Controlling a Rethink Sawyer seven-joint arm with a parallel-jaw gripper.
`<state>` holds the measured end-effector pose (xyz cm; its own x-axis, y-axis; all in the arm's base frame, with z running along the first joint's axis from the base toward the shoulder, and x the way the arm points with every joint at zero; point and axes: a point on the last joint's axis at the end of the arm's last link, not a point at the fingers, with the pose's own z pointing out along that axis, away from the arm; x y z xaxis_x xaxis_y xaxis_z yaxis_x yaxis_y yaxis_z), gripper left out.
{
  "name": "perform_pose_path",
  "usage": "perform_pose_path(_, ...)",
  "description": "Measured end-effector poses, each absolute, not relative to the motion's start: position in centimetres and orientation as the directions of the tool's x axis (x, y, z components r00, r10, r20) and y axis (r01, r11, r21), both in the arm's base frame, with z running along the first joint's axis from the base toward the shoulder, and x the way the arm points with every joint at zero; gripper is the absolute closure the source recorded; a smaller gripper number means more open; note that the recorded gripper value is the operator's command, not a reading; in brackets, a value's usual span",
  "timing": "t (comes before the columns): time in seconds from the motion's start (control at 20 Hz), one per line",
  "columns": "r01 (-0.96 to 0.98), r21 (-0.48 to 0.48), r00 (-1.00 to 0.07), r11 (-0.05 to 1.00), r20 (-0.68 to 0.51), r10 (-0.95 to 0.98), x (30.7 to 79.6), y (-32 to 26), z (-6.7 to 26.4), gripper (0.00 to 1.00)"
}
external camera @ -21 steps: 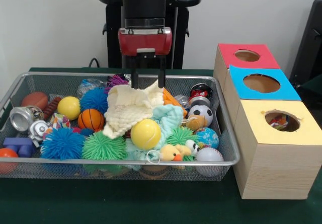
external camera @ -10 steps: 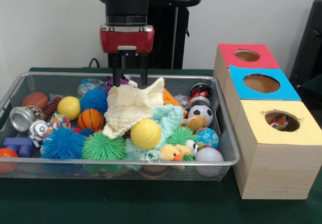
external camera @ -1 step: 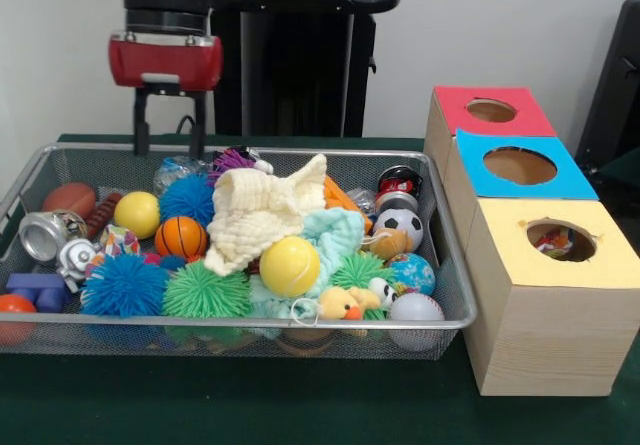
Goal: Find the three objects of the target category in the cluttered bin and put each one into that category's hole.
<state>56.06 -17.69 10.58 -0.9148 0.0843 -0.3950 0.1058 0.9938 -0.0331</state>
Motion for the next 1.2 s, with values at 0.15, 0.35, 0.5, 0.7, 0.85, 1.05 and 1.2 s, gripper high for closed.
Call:
perform_pose_path(0.15,0.105,-0.055,-0.913,0.993,-0.4,0.074,55.5,-19.7,10.3,0.0)
perform_pose_path(0.35,0.08,-0.07,-0.915,0.994,-0.4,0.046,55.1,-20.5,9.4,0.0)
perform_pose_path(0.5,0.048,-0.075,-0.914,0.996,-0.405,0.014,55.2,-20.5,7.9,0.0)
perform_pose_path(0.7,0.016,-0.068,-0.904,0.998,-0.427,-0.015,55.8,-20.2,5.5,0.0)
perform_pose_path(0.85,-0.008,-0.062,-0.89,0.998,-0.454,-0.035,56.3,-19.7,3.7,0.0)
perform_pose_path(1.05,-0.032,-0.055,-0.874,0.998,-0.482,-0.054,56.8,-18.9,1.9,0.0)
perform_pose_path(1.2,-0.042,-0.058,-0.868,0.997,-0.493,-0.065,57.0,-18.4,0.8,0.0)
